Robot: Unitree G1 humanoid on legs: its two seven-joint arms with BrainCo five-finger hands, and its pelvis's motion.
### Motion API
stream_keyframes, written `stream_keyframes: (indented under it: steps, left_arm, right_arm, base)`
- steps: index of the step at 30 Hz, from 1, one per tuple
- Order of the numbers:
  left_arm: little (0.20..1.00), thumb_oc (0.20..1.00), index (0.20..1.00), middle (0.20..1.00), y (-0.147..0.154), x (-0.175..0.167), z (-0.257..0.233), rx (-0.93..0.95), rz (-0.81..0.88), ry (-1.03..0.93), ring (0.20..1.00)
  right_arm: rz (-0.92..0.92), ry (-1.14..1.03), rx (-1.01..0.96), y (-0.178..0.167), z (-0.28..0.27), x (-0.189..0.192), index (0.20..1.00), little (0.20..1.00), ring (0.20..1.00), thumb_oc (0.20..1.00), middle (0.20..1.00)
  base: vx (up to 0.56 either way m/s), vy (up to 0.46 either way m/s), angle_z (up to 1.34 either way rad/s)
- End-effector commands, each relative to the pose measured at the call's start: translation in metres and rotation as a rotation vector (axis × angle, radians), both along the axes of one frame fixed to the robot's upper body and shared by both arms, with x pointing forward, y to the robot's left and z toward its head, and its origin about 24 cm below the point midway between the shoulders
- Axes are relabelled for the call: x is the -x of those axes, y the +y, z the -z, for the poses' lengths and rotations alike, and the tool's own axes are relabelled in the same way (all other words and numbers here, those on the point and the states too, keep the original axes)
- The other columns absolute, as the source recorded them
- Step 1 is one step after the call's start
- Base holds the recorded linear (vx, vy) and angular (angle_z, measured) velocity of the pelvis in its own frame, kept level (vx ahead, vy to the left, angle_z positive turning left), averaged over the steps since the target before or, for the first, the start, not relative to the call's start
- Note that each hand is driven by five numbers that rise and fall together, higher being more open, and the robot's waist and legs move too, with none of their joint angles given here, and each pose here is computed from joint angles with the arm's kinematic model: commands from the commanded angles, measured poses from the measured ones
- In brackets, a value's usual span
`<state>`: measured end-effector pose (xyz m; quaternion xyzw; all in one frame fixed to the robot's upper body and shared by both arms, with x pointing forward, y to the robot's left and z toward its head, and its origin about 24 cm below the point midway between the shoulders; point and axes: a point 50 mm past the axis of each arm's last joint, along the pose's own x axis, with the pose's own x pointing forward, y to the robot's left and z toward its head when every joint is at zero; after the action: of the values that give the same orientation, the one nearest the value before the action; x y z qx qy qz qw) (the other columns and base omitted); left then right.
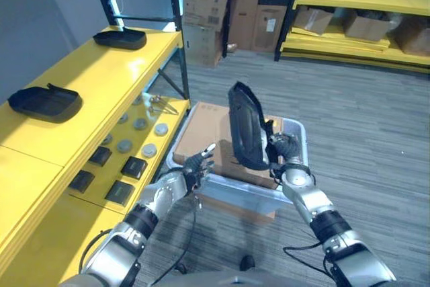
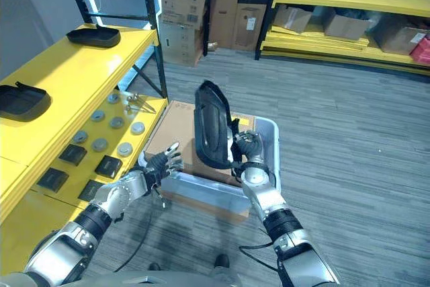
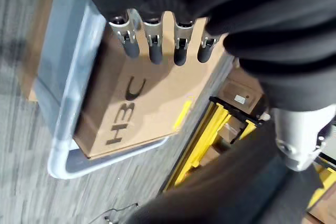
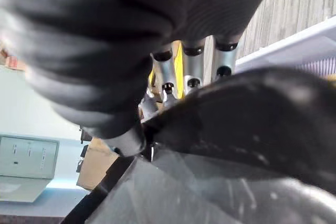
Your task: Move parts from the plastic box to the shelf.
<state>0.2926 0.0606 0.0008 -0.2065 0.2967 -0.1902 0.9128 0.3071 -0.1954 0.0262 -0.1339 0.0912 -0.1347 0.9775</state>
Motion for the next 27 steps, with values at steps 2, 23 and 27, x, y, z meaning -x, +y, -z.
stream_keyframes:
  steps: [2, 23, 27]
  left_arm:
    - [1.000, 1.000, 1.000, 1.000, -0.025, -0.025, -0.044, 0.047, 0.004, -0.164, 1.000]
    - [1.000, 1.000, 1.000, 1.000, -0.057, -0.003, -0.029, -0.090, 0.297, -0.125, 1.000]
    - [1.000, 1.000, 1.000, 1.000, -0.061, 0.000, -0.029, -0.092, 0.316, -0.119, 1.000]
  right_arm:
    - [-0.094, -0.108, 0.026, 0.019, -0.029, -0.027, 0.200, 0.200, 0.200, 0.200, 0.200]
    - [-0.299, -0.036, 0.060, 0.064, -0.020, -0.030, 0.200, 0.200, 0.200, 0.200, 0.200]
    - [-0.317, -0.014, 0.064, 0.071, -0.018, -0.030, 0.200, 0.200, 0.200, 0.200, 0.200]
  base:
    - [0.06, 0.007, 0.01]
    - [0.00, 0.000, 0.00]
    - [0.00, 0.000, 0.00]
